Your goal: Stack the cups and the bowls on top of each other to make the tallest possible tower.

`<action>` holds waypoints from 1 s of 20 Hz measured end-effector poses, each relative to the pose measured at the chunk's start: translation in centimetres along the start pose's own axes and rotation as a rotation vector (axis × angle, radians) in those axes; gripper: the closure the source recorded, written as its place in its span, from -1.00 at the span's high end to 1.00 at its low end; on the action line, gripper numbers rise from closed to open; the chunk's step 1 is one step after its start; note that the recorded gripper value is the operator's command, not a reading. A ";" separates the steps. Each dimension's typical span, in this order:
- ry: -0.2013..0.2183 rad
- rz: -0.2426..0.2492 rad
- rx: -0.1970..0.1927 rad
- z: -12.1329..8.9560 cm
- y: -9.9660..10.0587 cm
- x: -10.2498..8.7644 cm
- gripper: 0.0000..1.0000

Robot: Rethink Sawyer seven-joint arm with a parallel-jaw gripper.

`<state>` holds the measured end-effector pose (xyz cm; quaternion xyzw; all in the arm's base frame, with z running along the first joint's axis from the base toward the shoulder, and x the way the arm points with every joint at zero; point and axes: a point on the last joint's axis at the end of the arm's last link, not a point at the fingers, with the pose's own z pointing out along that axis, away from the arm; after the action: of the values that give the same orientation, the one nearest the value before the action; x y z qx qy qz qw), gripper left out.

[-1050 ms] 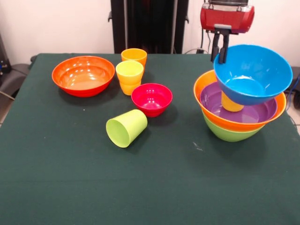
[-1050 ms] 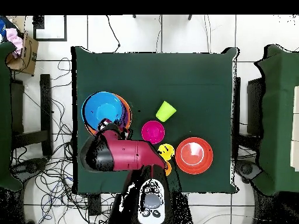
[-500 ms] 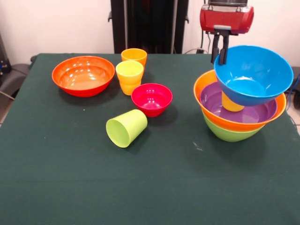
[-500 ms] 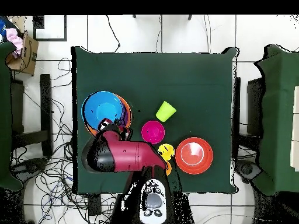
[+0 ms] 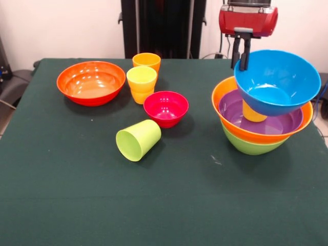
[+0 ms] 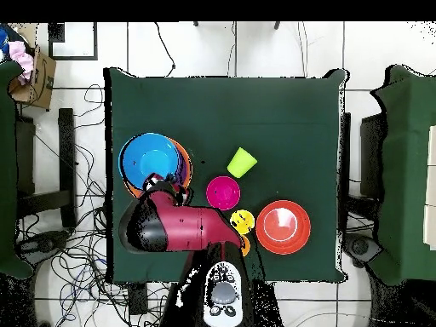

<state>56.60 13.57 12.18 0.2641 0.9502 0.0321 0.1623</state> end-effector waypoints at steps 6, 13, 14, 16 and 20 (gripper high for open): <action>0.011 0.000 0.006 -0.1 -0.1 0.2 -1.00; 0.039 0.001 0.024 -0.2 -0.4 0.5 -1.00; 0.040 0.001 0.025 -0.2 -0.4 0.5 -1.00; 0.041 0.001 0.026 -0.2 -0.4 0.5 -1.00; 0.041 0.001 0.026 -0.2 -0.4 0.5 -1.00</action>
<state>55.89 13.50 12.18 0.2657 0.9536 0.0251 0.1393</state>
